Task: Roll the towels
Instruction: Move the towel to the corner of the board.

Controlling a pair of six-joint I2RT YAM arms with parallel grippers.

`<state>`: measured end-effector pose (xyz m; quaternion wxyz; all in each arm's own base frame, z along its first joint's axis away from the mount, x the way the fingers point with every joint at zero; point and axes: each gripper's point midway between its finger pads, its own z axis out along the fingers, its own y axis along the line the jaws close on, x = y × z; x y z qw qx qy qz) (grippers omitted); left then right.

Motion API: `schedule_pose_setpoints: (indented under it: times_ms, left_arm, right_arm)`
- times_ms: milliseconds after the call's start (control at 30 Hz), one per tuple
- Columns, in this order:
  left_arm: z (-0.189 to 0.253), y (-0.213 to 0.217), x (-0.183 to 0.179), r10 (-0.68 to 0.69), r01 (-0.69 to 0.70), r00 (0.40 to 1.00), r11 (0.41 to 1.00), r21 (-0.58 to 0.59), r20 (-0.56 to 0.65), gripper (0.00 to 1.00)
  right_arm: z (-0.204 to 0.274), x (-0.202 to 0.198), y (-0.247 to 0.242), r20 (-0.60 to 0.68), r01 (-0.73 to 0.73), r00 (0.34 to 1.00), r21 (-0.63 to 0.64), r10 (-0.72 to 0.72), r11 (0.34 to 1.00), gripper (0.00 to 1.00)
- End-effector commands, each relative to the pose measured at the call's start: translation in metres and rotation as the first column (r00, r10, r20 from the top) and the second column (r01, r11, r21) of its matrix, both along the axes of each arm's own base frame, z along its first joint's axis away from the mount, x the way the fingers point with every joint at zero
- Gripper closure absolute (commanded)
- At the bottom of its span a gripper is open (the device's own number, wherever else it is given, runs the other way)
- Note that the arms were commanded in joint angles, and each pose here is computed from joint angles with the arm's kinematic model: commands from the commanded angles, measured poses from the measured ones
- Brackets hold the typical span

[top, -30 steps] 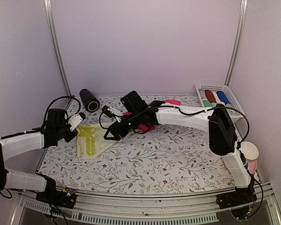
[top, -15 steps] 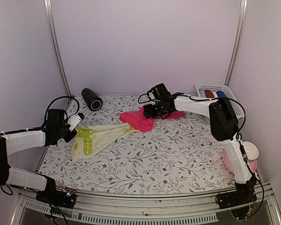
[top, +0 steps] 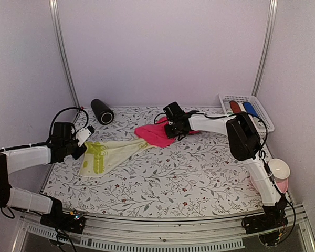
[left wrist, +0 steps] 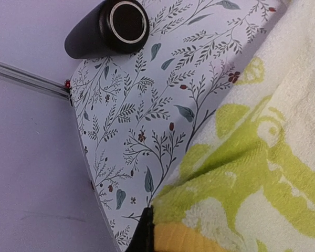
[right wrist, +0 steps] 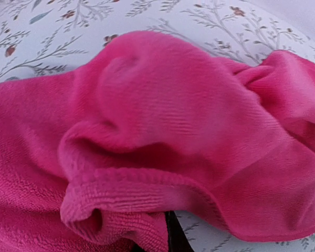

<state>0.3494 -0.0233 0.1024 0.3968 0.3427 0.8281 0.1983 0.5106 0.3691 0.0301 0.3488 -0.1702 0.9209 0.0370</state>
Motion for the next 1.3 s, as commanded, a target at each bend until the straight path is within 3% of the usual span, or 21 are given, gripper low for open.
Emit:
schedule_pose_setpoints:
  times_ms: [0,133,300,433,533,567,667,700,800,833,967,1033,1267]
  left_arm:
    - [0.011,0.007,0.006,0.031,-0.030,0.999,0.999,-0.022,0.042,1.00]
    - [0.011,0.011,0.007,0.042,-0.041,0.998,0.999,-0.030,0.045,1.00]
    - [0.010,0.014,0.009,0.051,-0.049,0.998,0.998,-0.032,0.044,1.00]
    - [0.007,0.015,0.010,0.060,-0.058,0.997,0.998,-0.035,0.040,1.00]
    - [0.005,0.015,0.011,0.061,-0.059,0.998,0.997,-0.040,0.034,1.00]
    - [0.005,0.015,0.010,0.061,-0.060,0.998,0.997,-0.039,0.034,1.00]
    - [0.007,0.020,0.011,0.078,-0.077,0.996,0.997,-0.027,0.041,1.00]
    - [0.007,0.022,0.012,0.086,-0.086,0.995,0.996,-0.019,0.043,0.93]
    - [0.010,0.035,0.014,0.134,-0.135,0.990,0.991,0.008,0.051,0.52]
    - [0.012,0.041,0.015,0.158,-0.159,0.986,0.987,0.015,0.054,0.39]
    - [0.018,0.068,0.018,0.250,-0.253,0.966,0.967,0.043,0.067,0.08]
    - [0.026,0.085,0.018,0.304,-0.311,0.948,0.948,0.068,0.092,0.03]
    - [0.041,0.119,0.008,0.386,-0.396,0.913,0.916,0.061,0.131,0.03]
  right_arm:
    - [0.071,0.040,-0.070,0.201,0.241,0.954,-0.070,-0.223,0.968,0.98]
    - [0.121,0.063,-0.137,0.319,0.413,0.871,-0.065,-0.373,0.908,0.98]
    - [0.156,0.082,-0.186,0.414,0.520,0.787,-0.047,-0.457,0.853,0.98]
    - [0.164,0.095,-0.195,0.470,0.539,0.765,-0.093,-0.440,0.837,0.98]
    - [0.146,0.104,-0.184,0.453,0.494,0.799,-0.116,-0.397,0.862,0.96]
    - [0.142,0.104,-0.180,0.442,0.475,0.812,-0.119,-0.382,0.872,0.89]
    - [0.126,0.097,-0.162,0.381,0.392,0.871,-0.156,-0.311,0.907,0.45]
    - [0.123,0.093,-0.157,0.360,0.364,0.888,-0.175,-0.285,0.915,0.35]
    - [0.124,0.073,-0.143,0.316,0.303,0.920,-0.199,-0.231,0.932,0.18]
    - [0.131,0.065,-0.138,0.311,0.281,0.926,-0.190,-0.214,0.941,0.16]
    - [0.136,0.032,-0.109,0.266,0.140,0.961,-0.215,-0.080,0.966,0.12]
    - [0.137,0.013,-0.088,0.249,0.051,0.969,-0.231,0.009,0.972,0.12]
    - [0.116,-0.047,-0.015,0.152,-0.267,0.944,-0.164,0.292,0.950,0.12]
